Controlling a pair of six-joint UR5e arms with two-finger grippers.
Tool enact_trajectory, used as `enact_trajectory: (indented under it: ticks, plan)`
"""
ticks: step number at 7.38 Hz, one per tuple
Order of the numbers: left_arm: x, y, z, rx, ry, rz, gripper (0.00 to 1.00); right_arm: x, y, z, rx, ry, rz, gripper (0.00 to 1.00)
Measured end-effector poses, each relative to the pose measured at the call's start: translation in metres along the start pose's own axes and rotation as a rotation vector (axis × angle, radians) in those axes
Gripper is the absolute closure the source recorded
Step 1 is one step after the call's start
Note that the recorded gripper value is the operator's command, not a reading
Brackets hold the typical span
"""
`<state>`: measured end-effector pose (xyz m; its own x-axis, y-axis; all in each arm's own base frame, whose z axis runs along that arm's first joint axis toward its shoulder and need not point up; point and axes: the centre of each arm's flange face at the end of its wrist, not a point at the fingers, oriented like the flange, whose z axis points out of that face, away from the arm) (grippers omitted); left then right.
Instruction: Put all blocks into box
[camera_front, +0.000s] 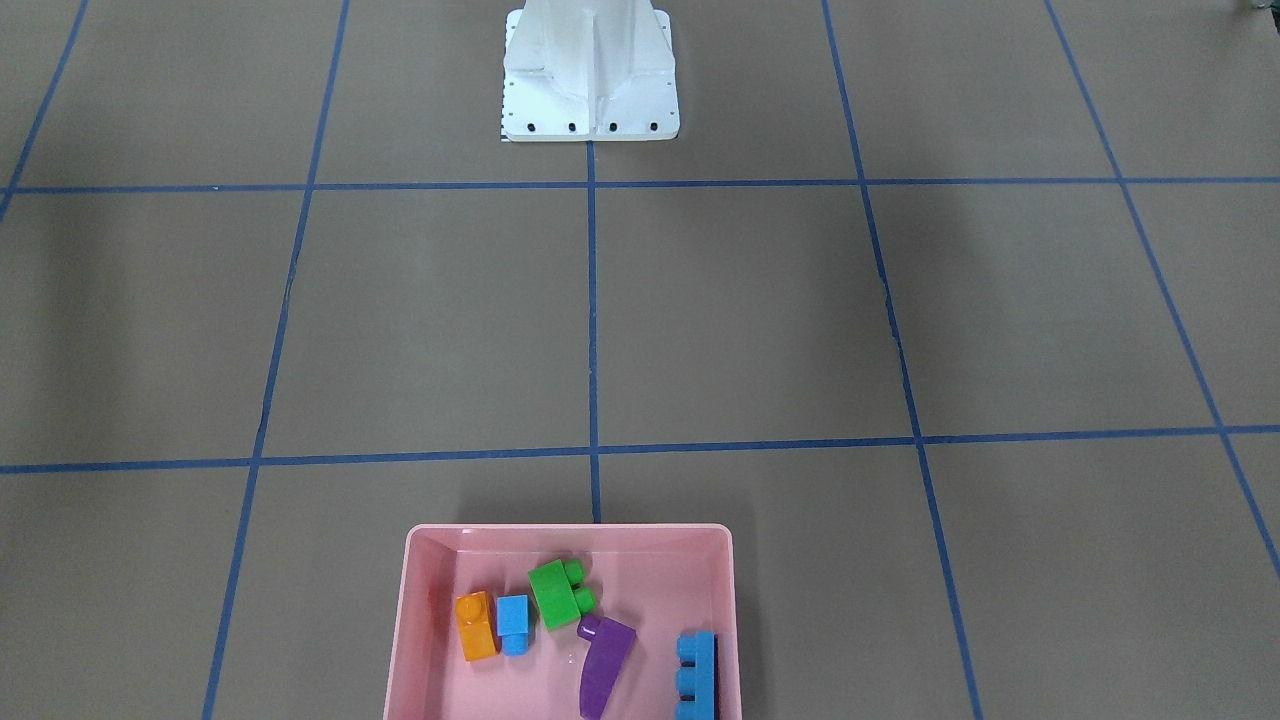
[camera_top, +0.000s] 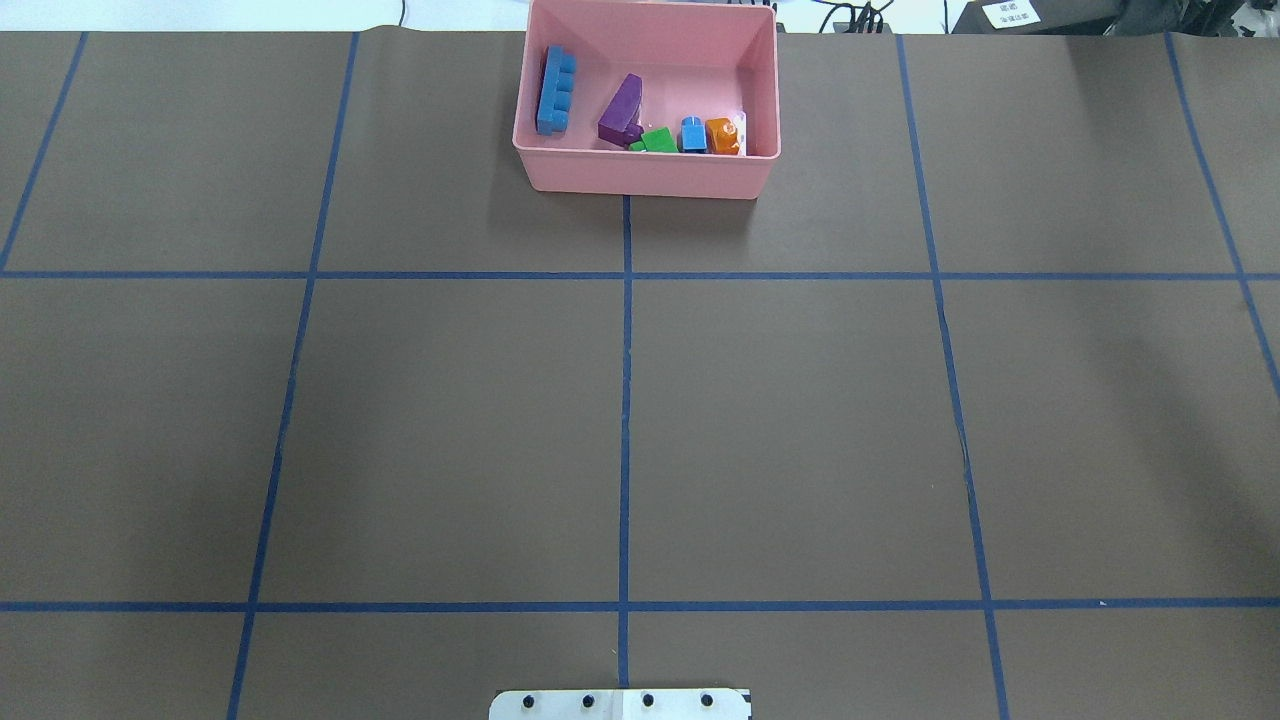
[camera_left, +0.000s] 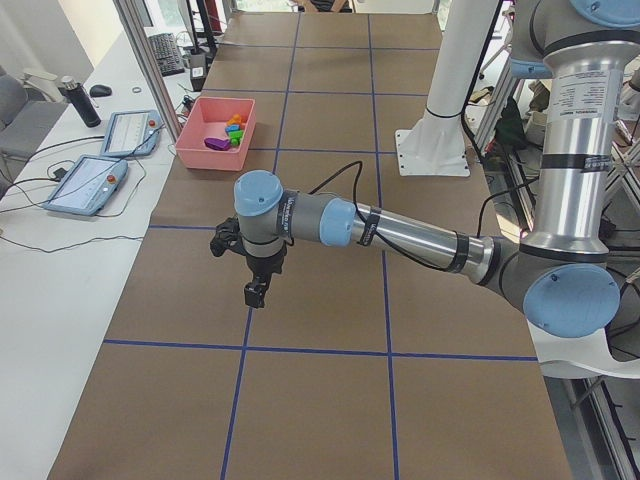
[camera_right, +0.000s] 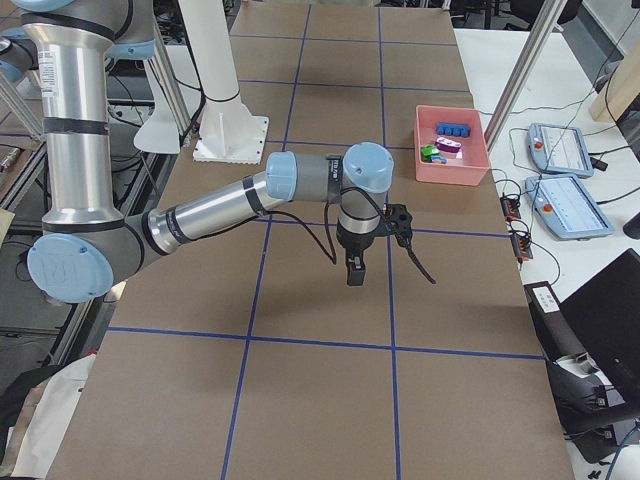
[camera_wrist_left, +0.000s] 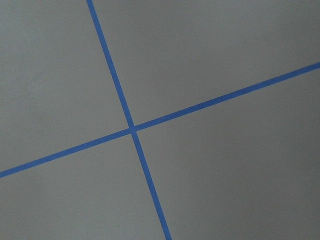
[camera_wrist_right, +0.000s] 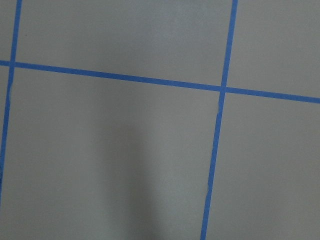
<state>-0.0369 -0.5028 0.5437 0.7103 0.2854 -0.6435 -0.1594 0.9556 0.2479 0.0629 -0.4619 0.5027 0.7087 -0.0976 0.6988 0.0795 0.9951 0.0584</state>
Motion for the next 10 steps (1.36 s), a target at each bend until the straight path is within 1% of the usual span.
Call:
enact_trajectory:
  ticks: [1, 3, 4, 6, 8, 10]
  plan:
    - [-0.001, 0.001, 0.001, -0.006, 0.005, -0.01, 0.0, 0.002, -0.001, 0.003, -0.004, 0.001, 0.009, 0.0]
    - [0.002, 0.0, -0.001, -0.032, 0.028, -0.042, 0.0, 0.011, -0.007, 0.025, -0.035, 0.001, 0.013, 0.0]
    - [0.002, -0.002, -0.001, -0.038, 0.034, -0.05, 0.0, 0.018, -0.011, 0.037, -0.041, 0.001, 0.009, 0.0]
    - [0.003, -0.007, -0.004, -0.034, 0.036, -0.047, 0.0, 0.033, -0.017, 0.054, -0.04, 0.003, 0.002, 0.0]
    - [0.005, -0.004, -0.005, -0.032, 0.037, -0.044, 0.0, 0.033, -0.022, 0.058, -0.029, 0.007, -0.023, 0.0]
    - [0.003, 0.0, -0.003, -0.04, 0.037, -0.055, 0.0, 0.025, -0.027, 0.064, -0.038, 0.009, -0.04, 0.0]
